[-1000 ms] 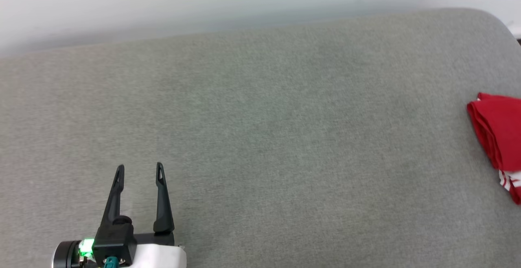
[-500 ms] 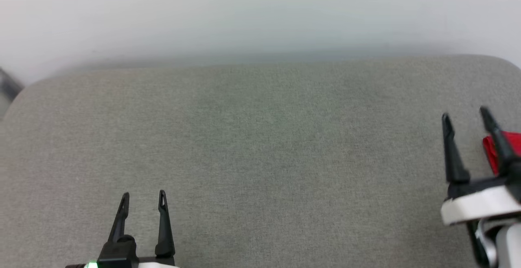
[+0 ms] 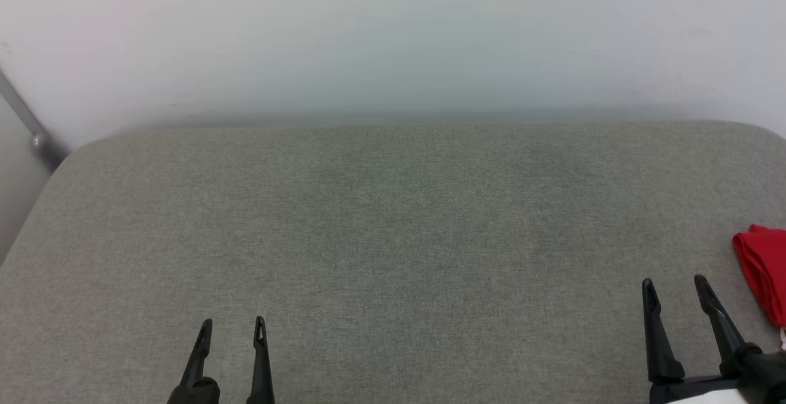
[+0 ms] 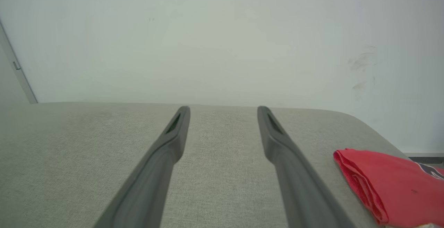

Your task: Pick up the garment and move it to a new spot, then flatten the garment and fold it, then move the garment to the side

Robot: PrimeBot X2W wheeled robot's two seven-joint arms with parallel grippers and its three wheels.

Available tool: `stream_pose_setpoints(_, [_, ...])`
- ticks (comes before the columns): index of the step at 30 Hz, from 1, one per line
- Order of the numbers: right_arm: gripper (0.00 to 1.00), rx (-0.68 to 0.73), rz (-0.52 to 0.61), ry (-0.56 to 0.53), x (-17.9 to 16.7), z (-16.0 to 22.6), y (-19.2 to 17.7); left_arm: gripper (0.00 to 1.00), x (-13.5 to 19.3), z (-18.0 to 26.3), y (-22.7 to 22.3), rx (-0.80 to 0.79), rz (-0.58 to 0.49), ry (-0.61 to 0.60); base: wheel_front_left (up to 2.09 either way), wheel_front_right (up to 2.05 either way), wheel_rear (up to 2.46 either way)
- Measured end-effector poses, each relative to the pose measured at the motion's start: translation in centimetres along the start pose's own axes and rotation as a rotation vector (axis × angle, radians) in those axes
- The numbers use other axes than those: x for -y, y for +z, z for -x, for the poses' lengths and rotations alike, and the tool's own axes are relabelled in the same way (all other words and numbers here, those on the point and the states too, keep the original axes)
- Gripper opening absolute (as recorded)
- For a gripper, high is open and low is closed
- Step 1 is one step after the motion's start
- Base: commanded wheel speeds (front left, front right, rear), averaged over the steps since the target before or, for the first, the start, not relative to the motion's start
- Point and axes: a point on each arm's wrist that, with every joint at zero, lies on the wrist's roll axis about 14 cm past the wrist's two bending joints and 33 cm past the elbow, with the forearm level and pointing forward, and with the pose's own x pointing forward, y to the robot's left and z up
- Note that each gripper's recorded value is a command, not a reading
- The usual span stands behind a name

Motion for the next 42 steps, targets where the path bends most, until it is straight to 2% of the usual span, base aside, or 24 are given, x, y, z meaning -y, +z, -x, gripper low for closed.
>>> stream_pose_setpoints(18, [1.0,0.009,-0.054,0.013,-1.0,2.1,0.5,1.0,-0.2,1.7,-0.6,-0.02,0.019,0.002,0.0,0.0,0.0])
stream_pose_setpoints(19, [0.0,0.009,-0.058,0.013,-1.0,2.1,0.5,0.0,-0.2,1.7,-0.6,-0.02,0.02,0.003,0.0,0.0,0.0])
stream_pose_setpoints(27, [0.0,-0.058,-0.081,0.003,-0.9,2.6,-1.5,0.0,-0.1,2.2,-2.6,-0.089,0.031,0.002,0.0,0.0,0.0])
stream_pose_setpoints(42, [0.0,-0.09,-0.371,-0.065,-0.2,1.8,-2.5,0.0,-0.9,1.3,-3.6,-0.156,0.333,0.054,0.0,0.0,0.0])
